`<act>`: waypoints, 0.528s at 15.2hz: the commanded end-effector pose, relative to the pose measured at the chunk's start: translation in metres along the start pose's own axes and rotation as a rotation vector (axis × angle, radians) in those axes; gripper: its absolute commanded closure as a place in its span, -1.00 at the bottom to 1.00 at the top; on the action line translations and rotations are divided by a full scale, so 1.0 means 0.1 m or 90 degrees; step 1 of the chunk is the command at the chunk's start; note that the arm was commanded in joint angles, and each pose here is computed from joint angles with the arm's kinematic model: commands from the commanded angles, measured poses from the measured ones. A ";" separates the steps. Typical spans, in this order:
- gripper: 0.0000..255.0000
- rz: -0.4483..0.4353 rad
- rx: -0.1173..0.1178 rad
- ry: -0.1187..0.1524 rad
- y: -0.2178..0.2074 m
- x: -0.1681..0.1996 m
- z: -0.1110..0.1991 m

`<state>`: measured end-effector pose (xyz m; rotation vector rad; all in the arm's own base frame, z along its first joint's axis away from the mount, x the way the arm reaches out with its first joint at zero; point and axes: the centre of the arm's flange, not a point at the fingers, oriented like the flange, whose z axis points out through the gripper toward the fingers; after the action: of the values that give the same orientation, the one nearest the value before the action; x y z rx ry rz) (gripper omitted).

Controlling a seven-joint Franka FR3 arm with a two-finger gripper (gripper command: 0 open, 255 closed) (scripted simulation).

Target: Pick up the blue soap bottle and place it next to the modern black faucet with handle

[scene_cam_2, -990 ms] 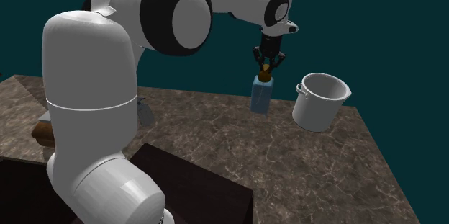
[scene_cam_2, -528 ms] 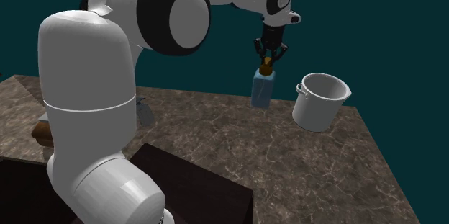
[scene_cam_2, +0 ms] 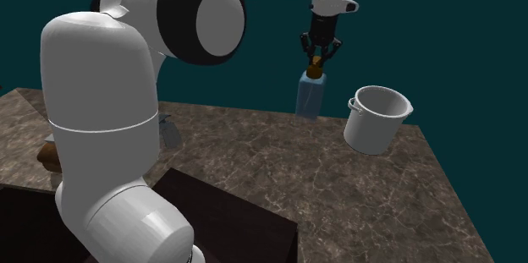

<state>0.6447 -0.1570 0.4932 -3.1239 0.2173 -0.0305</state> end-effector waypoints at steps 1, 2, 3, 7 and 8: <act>1.00 0.000 0.000 0.000 -0.01 0.00 -0.12; 1.00 0.000 0.000 0.000 -0.01 0.00 -0.17; 1.00 0.000 0.000 0.000 -0.01 0.00 -0.23; 1.00 0.000 0.000 0.000 -0.01 0.01 -0.44; 1.00 0.000 0.000 0.000 -0.02 0.01 -0.49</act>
<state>0.6448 -0.1574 0.5348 -3.1241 0.2173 -0.0306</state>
